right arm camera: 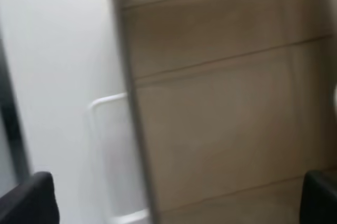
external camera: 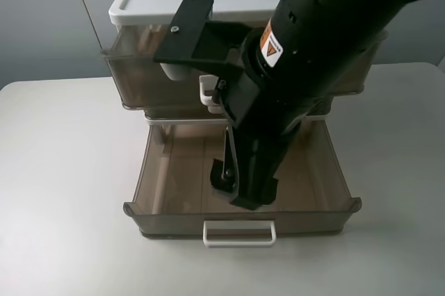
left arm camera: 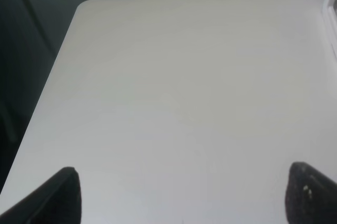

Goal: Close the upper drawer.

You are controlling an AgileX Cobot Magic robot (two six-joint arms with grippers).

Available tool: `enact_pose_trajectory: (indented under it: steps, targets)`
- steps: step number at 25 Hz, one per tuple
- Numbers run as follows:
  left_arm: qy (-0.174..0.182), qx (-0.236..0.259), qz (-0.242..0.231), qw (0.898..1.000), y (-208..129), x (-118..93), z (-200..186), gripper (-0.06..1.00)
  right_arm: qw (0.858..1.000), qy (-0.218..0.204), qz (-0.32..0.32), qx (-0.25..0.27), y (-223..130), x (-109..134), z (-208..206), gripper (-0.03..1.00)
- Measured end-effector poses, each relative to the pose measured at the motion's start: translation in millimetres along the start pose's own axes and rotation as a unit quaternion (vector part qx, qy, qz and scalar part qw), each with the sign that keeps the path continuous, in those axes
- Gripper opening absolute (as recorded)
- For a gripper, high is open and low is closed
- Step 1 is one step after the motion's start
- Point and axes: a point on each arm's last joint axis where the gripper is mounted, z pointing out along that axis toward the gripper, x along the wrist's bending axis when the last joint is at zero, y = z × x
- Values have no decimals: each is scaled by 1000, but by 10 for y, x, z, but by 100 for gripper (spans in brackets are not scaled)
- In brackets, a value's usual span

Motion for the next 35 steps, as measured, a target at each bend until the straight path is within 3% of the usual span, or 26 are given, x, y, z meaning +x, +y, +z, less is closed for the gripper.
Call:
enact_pose_trajectory:
  steps: [9,14,17,22,24,26,29,31,35]
  targets:
    - [0,0,0,1000,0,0,0,74,995,-82,21,-52,-14,-448,40,70]
    - [0,0,0,1000,0,0,0,74,995,-79,33,-58,-15,-480,60,70]
    - [0,0,0,1000,0,0,0,74,995,-52,57,-59,-8,-422,-2,70]
    - [0,0,0,1000,0,0,0,74,988,62,124,-73,-25,-99,-572,70]
    - [0,0,0,1000,0,0,0,74,985,63,153,-57,-171,-95,-772,70]
    - [0,0,0,1000,0,0,0,74,980,29,194,-44,-377,-220,-948,70]
    - [0,0,0,1000,0,0,0,74,962,-60,261,-54,-734,-462,-1251,70]
    - [0,0,0,1000,0,0,0,74,939,-131,312,-58,-1000,-596,-1458,70]
    - [0,0,0,1000,0,0,0,74,872,-263,410,-53,-1556,-671,-1843,70]
